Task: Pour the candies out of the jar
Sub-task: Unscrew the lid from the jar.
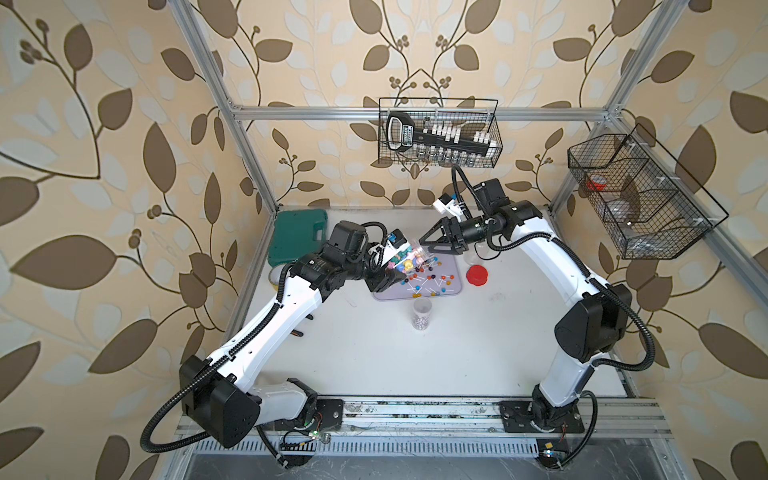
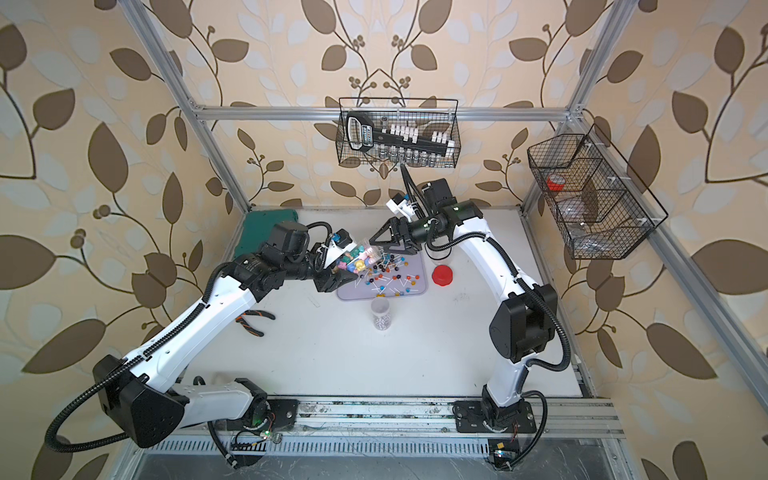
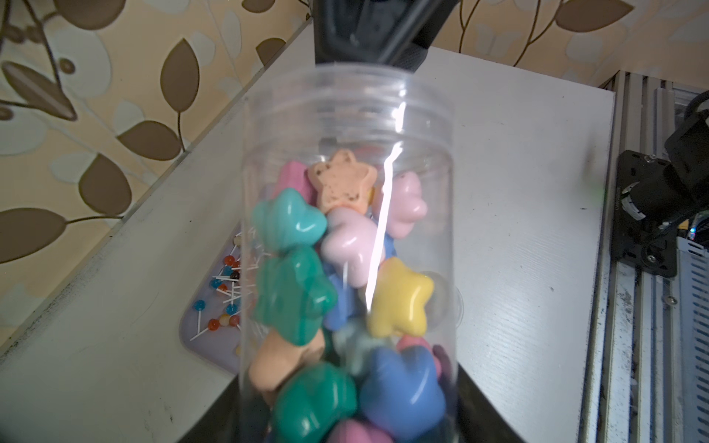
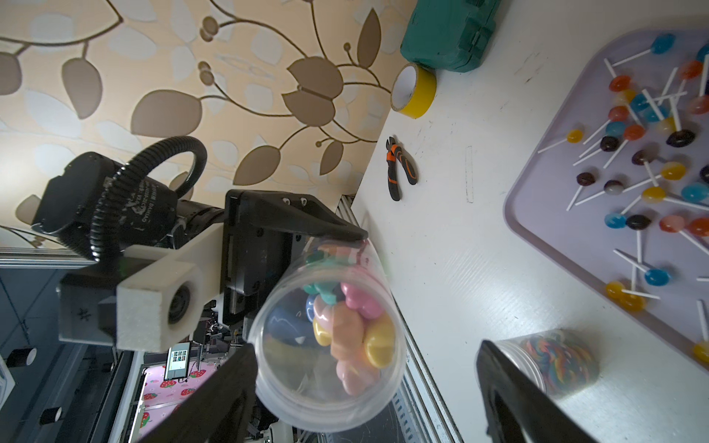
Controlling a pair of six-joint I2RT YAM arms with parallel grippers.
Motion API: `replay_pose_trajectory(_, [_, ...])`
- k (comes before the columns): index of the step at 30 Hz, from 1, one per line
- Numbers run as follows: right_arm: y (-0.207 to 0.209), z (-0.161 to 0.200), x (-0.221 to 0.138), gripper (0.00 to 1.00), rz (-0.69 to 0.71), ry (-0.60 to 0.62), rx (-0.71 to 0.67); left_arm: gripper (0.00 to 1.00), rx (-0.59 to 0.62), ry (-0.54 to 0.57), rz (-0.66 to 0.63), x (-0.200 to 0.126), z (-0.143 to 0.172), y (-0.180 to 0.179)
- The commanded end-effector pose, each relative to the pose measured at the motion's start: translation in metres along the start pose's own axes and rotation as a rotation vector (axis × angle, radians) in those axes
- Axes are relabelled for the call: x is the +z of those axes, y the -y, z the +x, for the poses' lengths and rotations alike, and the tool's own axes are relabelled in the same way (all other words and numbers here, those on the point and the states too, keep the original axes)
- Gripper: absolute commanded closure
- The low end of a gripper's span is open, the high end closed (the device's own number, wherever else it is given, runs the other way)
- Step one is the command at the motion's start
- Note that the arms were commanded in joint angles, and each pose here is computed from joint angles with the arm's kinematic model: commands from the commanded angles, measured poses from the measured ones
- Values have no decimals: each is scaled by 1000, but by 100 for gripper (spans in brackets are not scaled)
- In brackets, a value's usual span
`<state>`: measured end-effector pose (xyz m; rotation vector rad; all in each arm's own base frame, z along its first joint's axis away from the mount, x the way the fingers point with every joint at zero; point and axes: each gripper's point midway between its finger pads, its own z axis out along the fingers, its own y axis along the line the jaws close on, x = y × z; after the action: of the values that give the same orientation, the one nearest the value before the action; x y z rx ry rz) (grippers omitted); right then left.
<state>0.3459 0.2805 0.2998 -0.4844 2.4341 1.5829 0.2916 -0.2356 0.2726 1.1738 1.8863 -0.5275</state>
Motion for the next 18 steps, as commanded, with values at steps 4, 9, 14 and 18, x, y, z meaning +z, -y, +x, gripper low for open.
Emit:
replay_pose_trajectory(4, [-21,0,5,12,-62,-23,-60,44,60,118,2,-11,-38,-1])
replay_pose_trajectory(9, [-30,1,3,11,-76,-20,-82,44,60,116,6,-9,-37,-1])
replay_pose_trajectory(14, [-28,3,5,16,-65,-22,-80,44,60,114,4,-9,-37,-2])
replay_pose_trajectory(18, [-22,4,5,19,-27,-19,-89,44,62,111,0,-10,-36,-2])
